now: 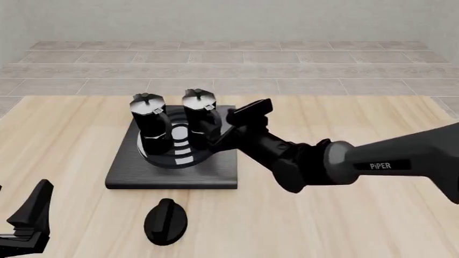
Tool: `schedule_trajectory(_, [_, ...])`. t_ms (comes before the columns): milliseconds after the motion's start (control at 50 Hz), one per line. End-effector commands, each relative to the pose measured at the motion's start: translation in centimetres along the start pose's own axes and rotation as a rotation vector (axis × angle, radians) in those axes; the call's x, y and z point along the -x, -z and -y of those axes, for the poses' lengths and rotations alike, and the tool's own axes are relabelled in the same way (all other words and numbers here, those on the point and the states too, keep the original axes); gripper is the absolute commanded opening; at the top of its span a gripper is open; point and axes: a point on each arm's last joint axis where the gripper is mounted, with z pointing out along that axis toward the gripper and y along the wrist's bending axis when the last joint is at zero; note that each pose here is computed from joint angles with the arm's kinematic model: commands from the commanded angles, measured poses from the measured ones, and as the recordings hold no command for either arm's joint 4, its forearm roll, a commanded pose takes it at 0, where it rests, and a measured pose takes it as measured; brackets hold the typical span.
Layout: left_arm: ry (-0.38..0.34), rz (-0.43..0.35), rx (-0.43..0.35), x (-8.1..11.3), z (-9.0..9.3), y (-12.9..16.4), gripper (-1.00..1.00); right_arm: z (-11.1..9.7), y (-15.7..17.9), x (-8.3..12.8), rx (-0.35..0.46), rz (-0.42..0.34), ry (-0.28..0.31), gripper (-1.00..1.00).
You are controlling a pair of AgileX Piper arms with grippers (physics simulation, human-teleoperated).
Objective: Put both moka pots on the stove.
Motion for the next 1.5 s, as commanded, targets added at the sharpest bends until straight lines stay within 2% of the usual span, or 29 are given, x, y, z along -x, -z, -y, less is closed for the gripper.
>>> schedule_trajectory(20, [0.0,0.0,0.0,0.0,0.0,0.0,1.0,0.1,0.6,0.5,-0.005,-0.013,0.0,1.0])
schedule_trajectory(460, [0.0,0.0,0.0,0.0,0.0,0.0,1.0,-0.3,1.5,1.0,0.004,-0.029,-0.01,1.0])
schedule_trajectory(1500, [0.0,0.0,0.0,0.0,0.0,0.0,1.0,-1.0,4.2,3.4,0.022,0.0,-0.016,1.0])
